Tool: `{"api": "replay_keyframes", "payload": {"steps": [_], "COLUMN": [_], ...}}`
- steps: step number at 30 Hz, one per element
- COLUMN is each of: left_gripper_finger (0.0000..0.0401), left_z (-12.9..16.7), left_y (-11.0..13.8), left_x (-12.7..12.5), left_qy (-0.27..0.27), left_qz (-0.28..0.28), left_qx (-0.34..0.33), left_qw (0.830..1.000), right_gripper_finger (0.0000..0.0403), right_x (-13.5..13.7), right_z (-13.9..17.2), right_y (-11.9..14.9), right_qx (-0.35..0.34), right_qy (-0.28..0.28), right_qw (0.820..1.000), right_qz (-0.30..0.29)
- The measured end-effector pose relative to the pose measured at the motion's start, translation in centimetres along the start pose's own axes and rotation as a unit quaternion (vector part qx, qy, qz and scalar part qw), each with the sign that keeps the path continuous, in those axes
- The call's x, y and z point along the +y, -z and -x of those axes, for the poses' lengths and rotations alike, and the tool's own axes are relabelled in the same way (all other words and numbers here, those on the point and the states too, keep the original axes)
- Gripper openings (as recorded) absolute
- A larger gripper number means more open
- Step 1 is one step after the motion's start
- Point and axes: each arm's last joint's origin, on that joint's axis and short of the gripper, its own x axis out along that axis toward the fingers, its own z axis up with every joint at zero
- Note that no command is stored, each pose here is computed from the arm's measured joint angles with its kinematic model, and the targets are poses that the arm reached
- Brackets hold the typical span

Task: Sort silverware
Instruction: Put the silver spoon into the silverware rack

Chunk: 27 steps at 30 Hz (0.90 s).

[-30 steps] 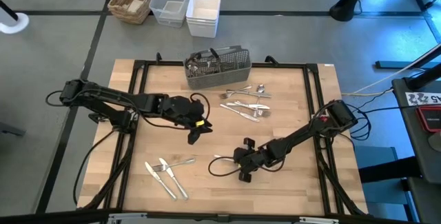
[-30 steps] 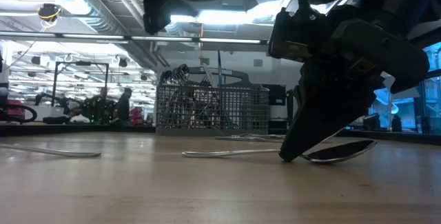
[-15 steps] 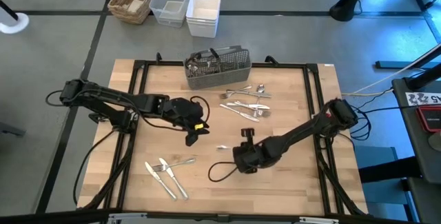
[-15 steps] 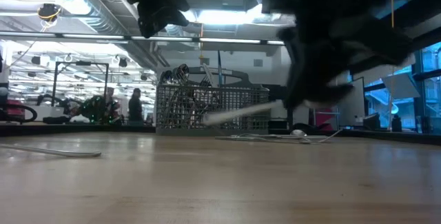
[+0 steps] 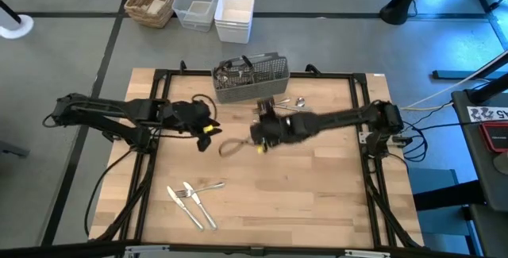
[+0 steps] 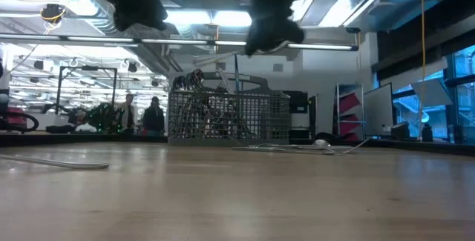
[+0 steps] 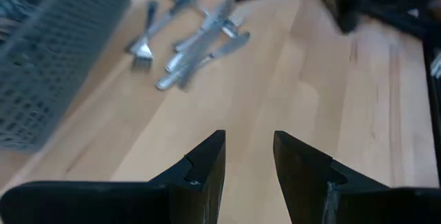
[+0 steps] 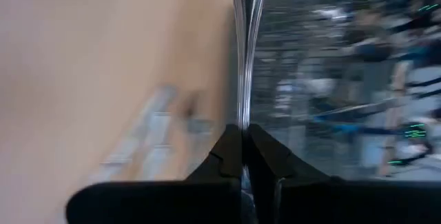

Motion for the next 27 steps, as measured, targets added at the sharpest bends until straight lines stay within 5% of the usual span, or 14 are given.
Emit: {"api": "replay_keyframes", "payload": {"steps": [7,12,17,27], "left_gripper_finger": [0.0115,0.0115,0.0115,0.0115], "left_z": [0.5,0.1,-0.5,-1.5], "left_y": [3.0,4.7,5.0,2.2], "left_x": [1.7,2.4,2.8,4.1], "left_qy": [0.002,0.007,-0.035,-0.149], "left_qz": [0.027,0.059,0.06,0.054], "left_qx": [-0.052,-0.084,-0.121,-0.244], "left_qw": [0.998,0.995,0.99,0.957], "right_gripper_finger": [0.0005,0.0005,0.0005,0.0006], "right_x": [-7.5,-10.3,-10.5,-10.0], "right_z": [-3.5,-5.2,-6.9,-7.5], "right_y": [1.6,2.5,2.9,2.5], "right_qx": [-0.017,-0.016,0.01,-0.007], "right_qy": [0.094,0.146,0.144,0.136], "right_qw": [0.992,0.967,0.942,0.927], "right_qz": [0.078,0.207,0.302,0.348]}}
